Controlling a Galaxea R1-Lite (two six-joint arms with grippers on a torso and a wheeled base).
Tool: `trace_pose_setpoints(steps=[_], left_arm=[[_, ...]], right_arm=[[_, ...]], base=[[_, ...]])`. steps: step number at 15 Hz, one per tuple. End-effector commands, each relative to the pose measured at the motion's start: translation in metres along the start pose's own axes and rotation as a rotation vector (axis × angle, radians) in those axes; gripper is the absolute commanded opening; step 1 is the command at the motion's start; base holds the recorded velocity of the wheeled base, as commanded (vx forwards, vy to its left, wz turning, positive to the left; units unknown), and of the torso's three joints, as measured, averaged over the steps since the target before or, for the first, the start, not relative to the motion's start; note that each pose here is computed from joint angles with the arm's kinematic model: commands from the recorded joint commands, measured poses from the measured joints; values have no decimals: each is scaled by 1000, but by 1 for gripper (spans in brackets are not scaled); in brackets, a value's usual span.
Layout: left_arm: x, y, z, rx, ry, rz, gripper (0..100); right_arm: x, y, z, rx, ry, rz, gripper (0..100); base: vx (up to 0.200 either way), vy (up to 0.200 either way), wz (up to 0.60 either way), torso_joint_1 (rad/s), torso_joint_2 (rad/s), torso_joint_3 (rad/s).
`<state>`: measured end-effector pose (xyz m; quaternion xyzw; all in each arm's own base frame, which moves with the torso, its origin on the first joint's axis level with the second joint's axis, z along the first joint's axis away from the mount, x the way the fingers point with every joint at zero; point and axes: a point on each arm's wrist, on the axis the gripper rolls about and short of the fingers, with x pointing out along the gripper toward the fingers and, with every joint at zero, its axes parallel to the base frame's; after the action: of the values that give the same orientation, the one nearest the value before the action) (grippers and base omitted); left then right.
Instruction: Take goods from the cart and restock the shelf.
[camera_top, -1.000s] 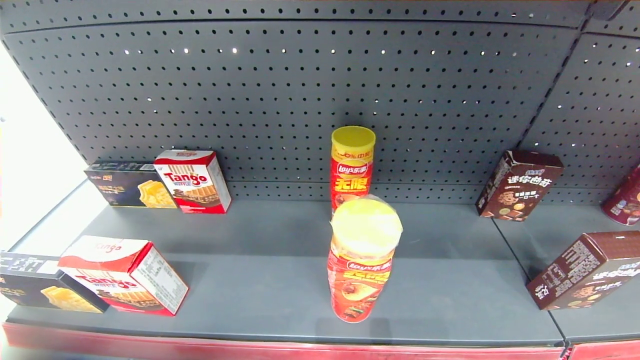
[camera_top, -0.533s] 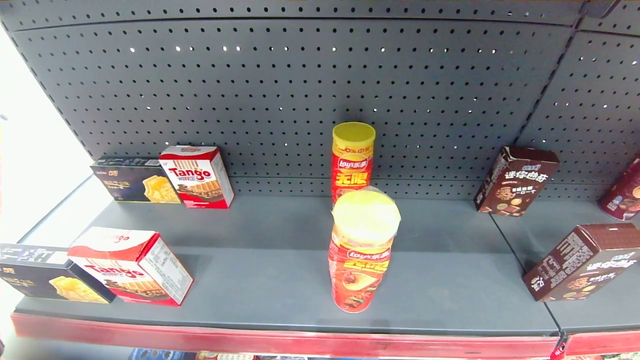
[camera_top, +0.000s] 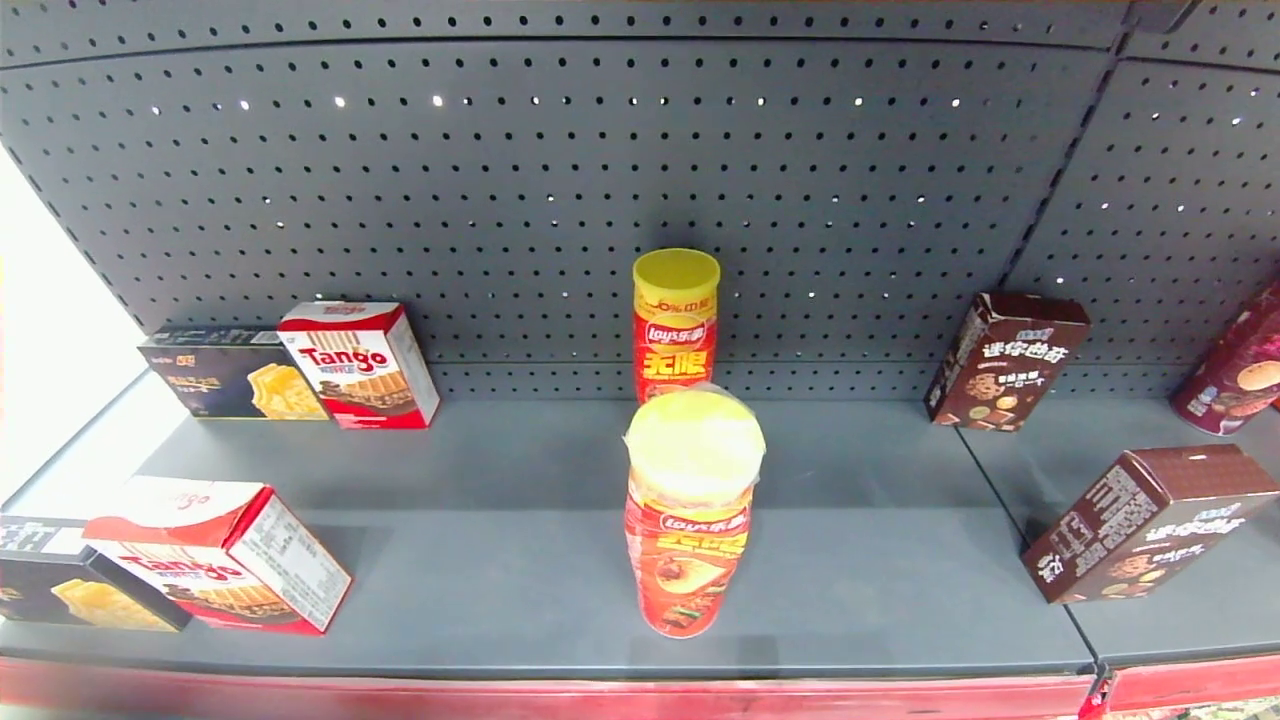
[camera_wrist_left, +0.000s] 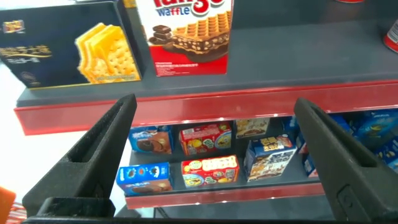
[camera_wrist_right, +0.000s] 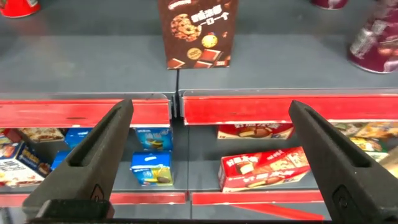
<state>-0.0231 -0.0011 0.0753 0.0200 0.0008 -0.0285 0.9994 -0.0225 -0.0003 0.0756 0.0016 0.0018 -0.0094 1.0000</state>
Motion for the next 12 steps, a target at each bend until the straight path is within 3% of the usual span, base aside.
trace_pose_setpoints(steps=[1, 12], left_arm=[[0, 0, 0, 0, 2, 0, 100], [0, 0, 0, 1, 2, 0, 100]], right_arm=[[0, 0, 0, 0, 3, 0, 100], [0, 0, 0, 0, 3, 2, 100]], base=[[0, 0, 0, 0, 0, 0], [0, 0, 0, 0, 0, 0]])
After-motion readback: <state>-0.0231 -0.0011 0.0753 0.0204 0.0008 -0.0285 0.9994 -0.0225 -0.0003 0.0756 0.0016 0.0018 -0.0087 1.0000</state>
